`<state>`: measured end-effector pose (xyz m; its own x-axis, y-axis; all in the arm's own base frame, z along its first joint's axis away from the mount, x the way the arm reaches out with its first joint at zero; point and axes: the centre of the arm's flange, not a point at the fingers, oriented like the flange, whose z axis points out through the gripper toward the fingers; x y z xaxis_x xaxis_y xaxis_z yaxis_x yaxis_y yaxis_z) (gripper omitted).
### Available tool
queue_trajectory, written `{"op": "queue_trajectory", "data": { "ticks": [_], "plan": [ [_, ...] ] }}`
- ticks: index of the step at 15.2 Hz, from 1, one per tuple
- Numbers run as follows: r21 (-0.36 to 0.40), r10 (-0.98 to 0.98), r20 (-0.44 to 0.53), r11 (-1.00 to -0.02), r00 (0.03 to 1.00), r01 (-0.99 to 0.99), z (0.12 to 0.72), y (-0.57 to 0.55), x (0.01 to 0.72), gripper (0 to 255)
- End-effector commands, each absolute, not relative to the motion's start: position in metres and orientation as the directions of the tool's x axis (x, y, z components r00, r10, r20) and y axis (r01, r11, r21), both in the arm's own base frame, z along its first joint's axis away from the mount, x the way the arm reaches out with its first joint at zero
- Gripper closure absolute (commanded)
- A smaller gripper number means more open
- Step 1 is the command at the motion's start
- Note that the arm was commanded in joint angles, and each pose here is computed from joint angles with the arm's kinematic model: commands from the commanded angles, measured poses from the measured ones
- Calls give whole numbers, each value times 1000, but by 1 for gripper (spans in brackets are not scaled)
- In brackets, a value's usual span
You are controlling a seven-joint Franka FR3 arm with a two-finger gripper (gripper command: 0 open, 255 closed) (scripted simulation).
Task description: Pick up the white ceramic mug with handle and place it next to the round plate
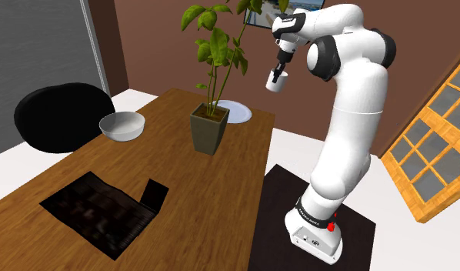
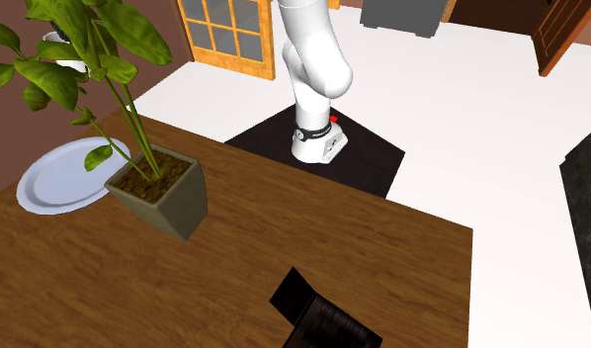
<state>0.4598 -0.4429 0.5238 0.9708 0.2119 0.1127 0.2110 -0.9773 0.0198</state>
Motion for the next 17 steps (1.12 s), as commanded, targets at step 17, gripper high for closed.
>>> {"op": "queue_trajectory", "data": {
  "ticks": [17],
  "plan": [
    [20, 215, 114, -977, 970, 214, 437, -465, 467, 255]
  ]
}}
